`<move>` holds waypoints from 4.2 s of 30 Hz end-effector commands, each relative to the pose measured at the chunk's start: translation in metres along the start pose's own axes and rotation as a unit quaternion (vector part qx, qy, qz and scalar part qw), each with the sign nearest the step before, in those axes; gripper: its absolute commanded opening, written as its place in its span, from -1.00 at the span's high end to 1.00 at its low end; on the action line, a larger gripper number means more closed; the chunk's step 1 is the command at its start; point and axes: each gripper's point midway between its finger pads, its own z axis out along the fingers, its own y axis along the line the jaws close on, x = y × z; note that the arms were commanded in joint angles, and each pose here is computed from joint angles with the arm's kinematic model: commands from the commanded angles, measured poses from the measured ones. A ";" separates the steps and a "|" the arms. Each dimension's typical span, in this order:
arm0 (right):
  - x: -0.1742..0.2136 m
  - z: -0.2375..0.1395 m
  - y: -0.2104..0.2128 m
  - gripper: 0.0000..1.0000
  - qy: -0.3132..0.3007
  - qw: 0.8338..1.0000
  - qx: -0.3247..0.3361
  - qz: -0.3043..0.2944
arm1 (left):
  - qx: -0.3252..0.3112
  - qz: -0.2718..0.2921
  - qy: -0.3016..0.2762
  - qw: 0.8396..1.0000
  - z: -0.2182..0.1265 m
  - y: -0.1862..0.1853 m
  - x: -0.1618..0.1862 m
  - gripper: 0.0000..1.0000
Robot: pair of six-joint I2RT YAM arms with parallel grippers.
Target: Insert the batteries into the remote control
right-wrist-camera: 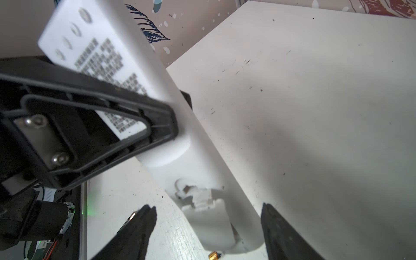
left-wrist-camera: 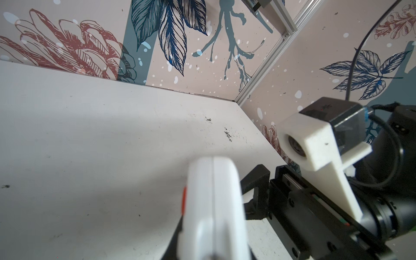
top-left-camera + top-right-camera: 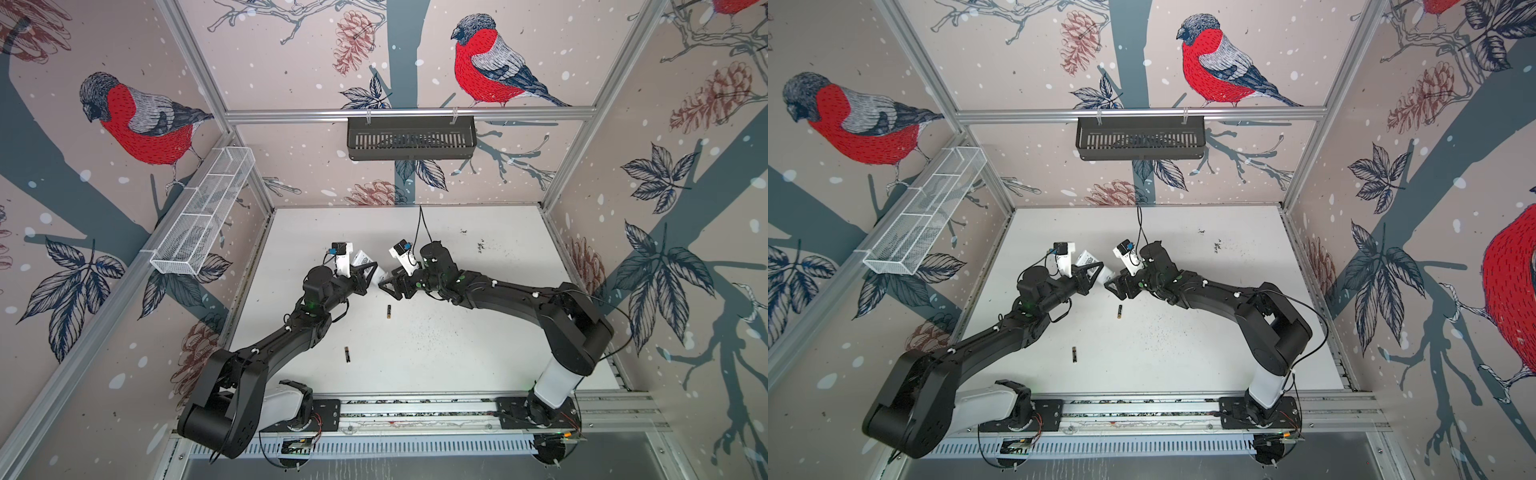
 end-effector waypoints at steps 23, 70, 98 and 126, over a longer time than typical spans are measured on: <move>-0.006 0.000 0.003 0.41 -0.001 0.999 -0.023 -0.025 | 0.020 -0.006 0.001 1.000 0.005 -0.005 -0.003 1.00; 0.106 0.002 -0.082 -0.17 0.197 0.926 0.306 0.097 | -0.246 -0.016 0.024 0.969 -0.071 0.055 -0.023 1.00; 0.142 0.045 -0.022 -0.07 0.222 0.932 0.262 0.119 | -0.240 -0.028 0.006 0.970 -0.072 0.058 -0.028 1.00; 0.136 0.035 -0.010 0.66 0.216 0.949 0.230 0.022 | -0.169 -0.055 0.050 0.983 -0.049 0.047 -0.006 1.00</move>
